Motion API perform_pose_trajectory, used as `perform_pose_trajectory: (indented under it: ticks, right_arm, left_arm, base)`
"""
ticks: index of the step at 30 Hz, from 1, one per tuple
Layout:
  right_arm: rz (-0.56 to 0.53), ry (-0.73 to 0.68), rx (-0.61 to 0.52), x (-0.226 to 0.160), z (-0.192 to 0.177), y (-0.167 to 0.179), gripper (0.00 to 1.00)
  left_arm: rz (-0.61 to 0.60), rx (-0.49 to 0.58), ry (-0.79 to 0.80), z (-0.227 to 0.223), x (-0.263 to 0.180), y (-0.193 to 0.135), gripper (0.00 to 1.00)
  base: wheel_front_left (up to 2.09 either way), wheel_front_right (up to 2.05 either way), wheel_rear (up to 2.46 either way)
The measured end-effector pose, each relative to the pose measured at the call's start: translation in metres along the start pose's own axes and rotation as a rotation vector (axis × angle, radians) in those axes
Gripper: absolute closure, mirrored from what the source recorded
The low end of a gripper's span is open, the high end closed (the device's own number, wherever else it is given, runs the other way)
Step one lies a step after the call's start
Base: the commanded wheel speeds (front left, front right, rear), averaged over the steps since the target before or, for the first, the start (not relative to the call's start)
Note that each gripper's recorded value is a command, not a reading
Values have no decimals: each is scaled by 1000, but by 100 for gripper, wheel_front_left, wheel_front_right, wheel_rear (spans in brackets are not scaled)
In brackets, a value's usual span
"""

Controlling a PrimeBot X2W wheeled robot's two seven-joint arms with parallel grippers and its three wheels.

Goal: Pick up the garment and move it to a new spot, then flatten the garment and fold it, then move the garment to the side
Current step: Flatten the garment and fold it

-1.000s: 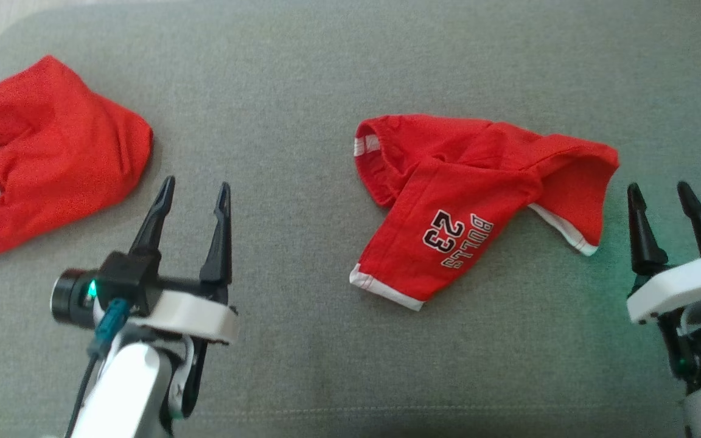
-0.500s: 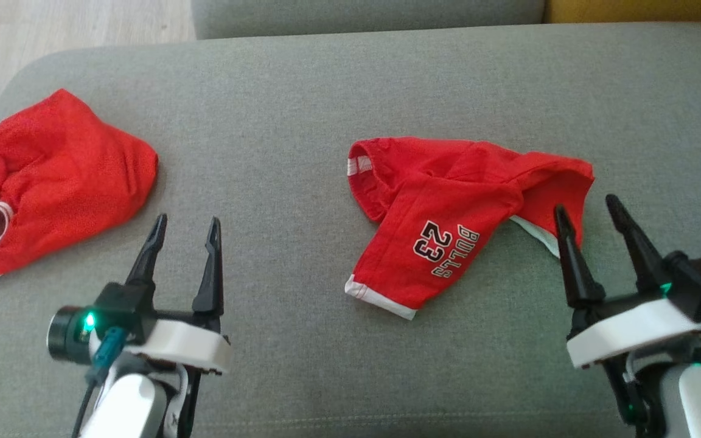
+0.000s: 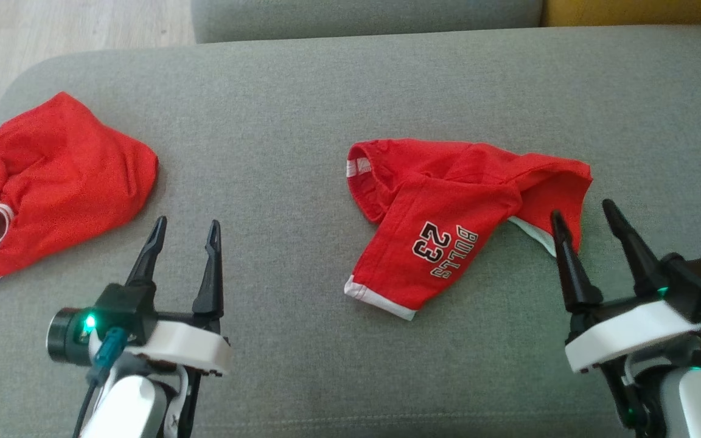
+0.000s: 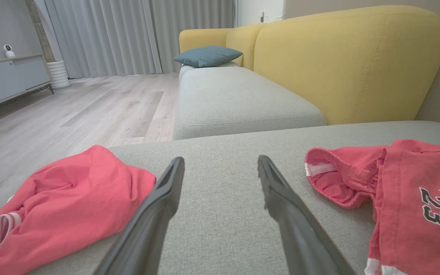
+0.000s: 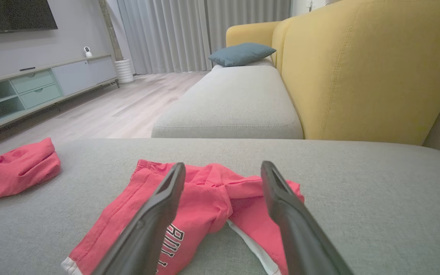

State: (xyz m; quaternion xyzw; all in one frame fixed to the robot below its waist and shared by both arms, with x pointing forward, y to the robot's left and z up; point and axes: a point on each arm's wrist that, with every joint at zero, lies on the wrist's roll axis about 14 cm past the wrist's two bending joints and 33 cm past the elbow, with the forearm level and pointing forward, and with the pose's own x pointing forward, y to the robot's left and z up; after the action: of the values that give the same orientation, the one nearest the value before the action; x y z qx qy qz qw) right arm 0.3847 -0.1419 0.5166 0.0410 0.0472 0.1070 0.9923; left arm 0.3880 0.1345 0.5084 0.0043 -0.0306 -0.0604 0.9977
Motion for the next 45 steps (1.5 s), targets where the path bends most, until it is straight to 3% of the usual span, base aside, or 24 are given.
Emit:
perform_pose_trajectory:
  ticks: [7, 18, 26, 27, 28, 29, 34, 37, 41, 45]
  right_arm:
    - [102, 188, -20, 11, -38, 14, 0]
    - [388, 388, -190, 74, -61, 59, 0]
    - [485, 512, -282, 89, -85, 72, 0]
    - [494, 531, -288, 89, -88, 72, 3]
    - [503, 544, -288, 89, -90, 73, 47]
    - [512, 549, -288, 89, -91, 75, 100]
    - [507, 521, -244, 90, -83, 73, 100]
    - [470, 422, -186, 94, -61, 65, 100]
    - [338, 308, -61, 92, -40, 33, 100]
    - [152, 269, 111, 75, -44, -11, 100]
  left_arm:
    - [-11, -6, 24, -9, 5, -3, 0]
    - [5, -13, 33, -19, 32, 5, 0]
    - [26, -22, 66, -32, 32, 9, 0]
    - [29, -21, 71, -34, 32, 10, 0]
    - [31, -20, 74, -35, 32, 11, 0]
    - [33, -20, 77, -36, 31, 12, 0]
    - [26, -19, 73, -35, 32, 10, 0]
    - [23, -17, 64, -32, 33, 9, 0]
    - [10, -20, 47, -26, 35, 5, 0]
    - [-4, -21, 33, -21, 35, 0, 0]
  base:
    - [0, 0, 0]
    - [0, 0, 0]
    - [0, 0, 0]
    - [0, 0, 0]
    - [0, 0, 0]
    - [0, 0, 0]
    - [0, 0, 0]
    - [0, 0, 0]
    - [0, 0, 0]
    - [0, 0, 0]
